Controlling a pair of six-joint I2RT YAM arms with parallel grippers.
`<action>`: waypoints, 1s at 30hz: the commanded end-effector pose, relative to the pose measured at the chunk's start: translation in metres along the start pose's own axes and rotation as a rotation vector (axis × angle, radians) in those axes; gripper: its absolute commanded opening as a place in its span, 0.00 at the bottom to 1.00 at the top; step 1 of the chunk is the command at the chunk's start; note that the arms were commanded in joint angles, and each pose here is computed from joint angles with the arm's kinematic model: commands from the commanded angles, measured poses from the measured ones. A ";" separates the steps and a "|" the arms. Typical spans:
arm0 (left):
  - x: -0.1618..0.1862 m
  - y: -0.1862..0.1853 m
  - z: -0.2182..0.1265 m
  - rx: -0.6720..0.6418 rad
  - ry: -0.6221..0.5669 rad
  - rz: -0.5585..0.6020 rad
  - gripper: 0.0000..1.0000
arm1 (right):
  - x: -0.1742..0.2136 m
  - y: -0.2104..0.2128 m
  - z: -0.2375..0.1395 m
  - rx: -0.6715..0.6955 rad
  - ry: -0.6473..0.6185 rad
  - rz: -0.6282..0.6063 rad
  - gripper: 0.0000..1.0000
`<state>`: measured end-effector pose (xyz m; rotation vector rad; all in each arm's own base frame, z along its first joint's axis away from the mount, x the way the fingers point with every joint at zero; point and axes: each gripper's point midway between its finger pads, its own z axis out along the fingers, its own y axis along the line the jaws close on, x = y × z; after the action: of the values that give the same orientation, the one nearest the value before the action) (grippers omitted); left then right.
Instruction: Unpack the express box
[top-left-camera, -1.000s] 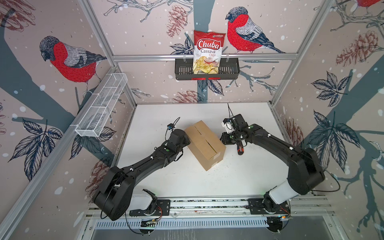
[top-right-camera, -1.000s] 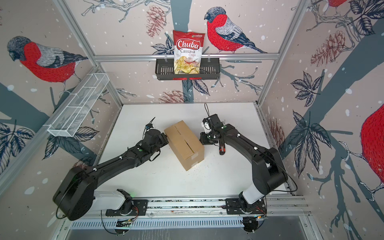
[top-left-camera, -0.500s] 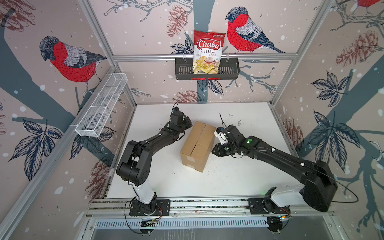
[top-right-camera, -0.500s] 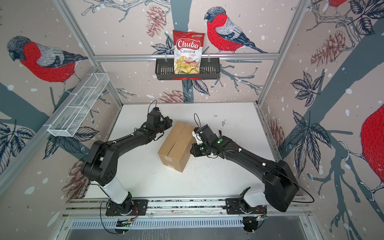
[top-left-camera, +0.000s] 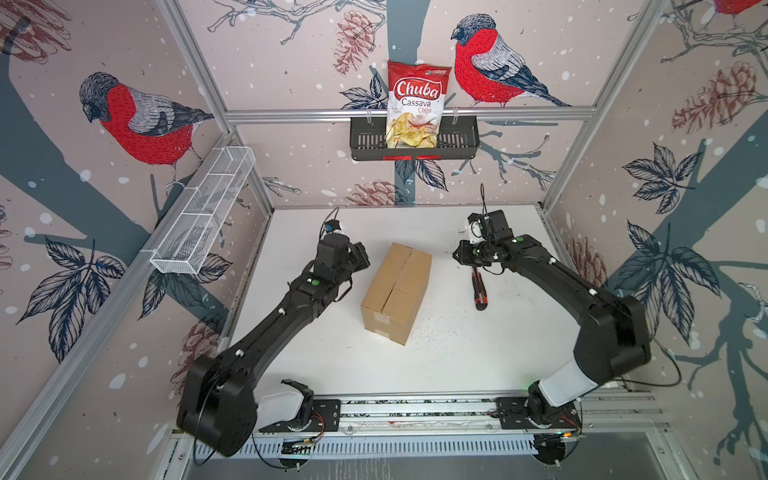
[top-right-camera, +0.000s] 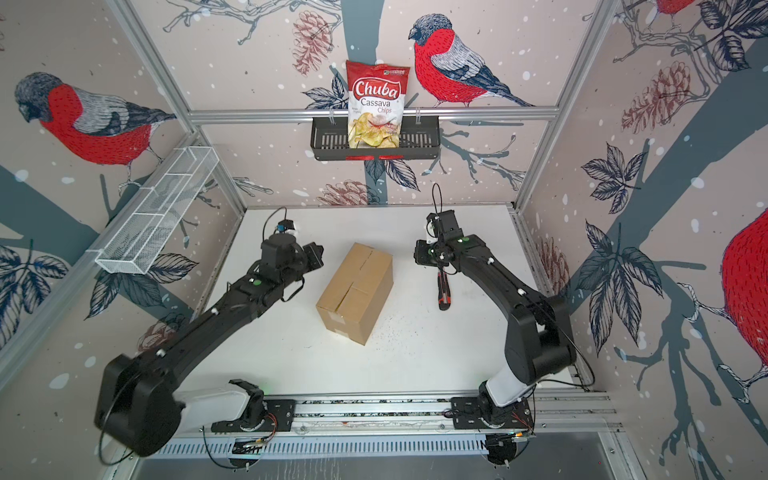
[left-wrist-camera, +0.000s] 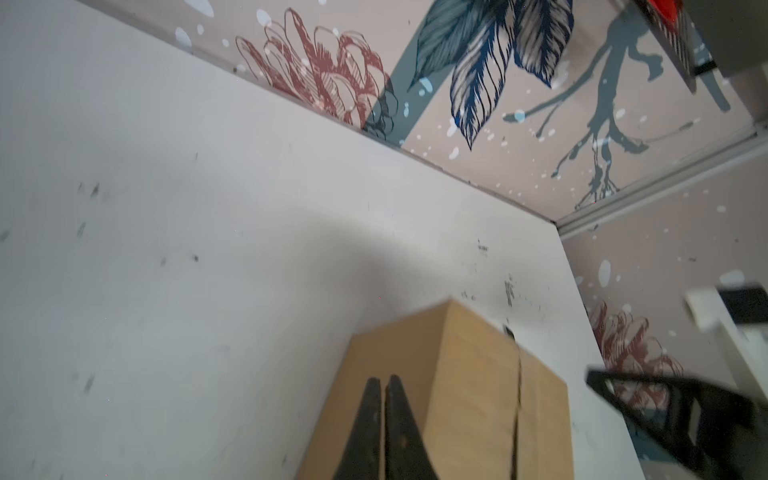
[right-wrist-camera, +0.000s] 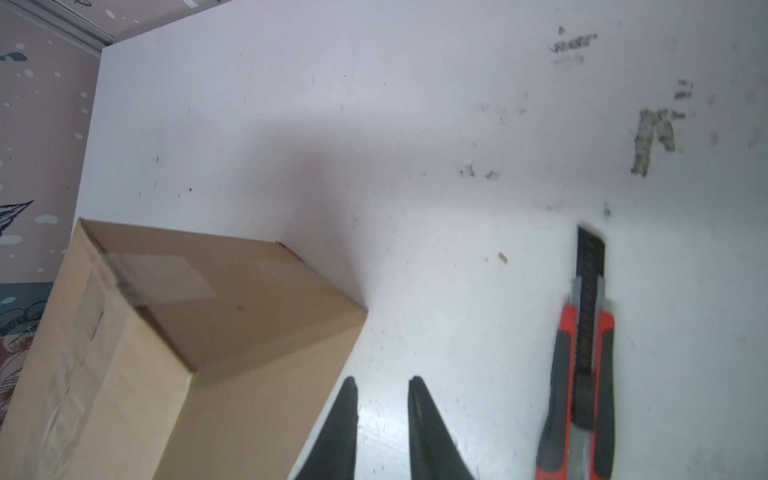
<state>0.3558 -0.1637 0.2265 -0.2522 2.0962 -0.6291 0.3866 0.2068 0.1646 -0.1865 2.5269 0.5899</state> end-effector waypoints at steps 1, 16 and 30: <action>0.031 0.032 -0.034 -0.185 -0.012 -0.030 0.08 | -0.016 0.004 0.018 -0.031 0.004 -0.070 0.16; 0.156 0.029 -0.057 -0.196 0.156 -0.171 0.06 | -0.026 0.023 0.078 -0.113 0.106 -0.160 0.16; 0.174 0.036 -0.096 -0.189 0.182 -0.256 0.05 | -0.029 0.030 0.090 -0.127 0.129 -0.196 0.16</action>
<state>0.1918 -0.1785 0.1399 -0.5578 2.2831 -0.6621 0.4486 0.2709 0.1233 -0.4940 2.5479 0.6667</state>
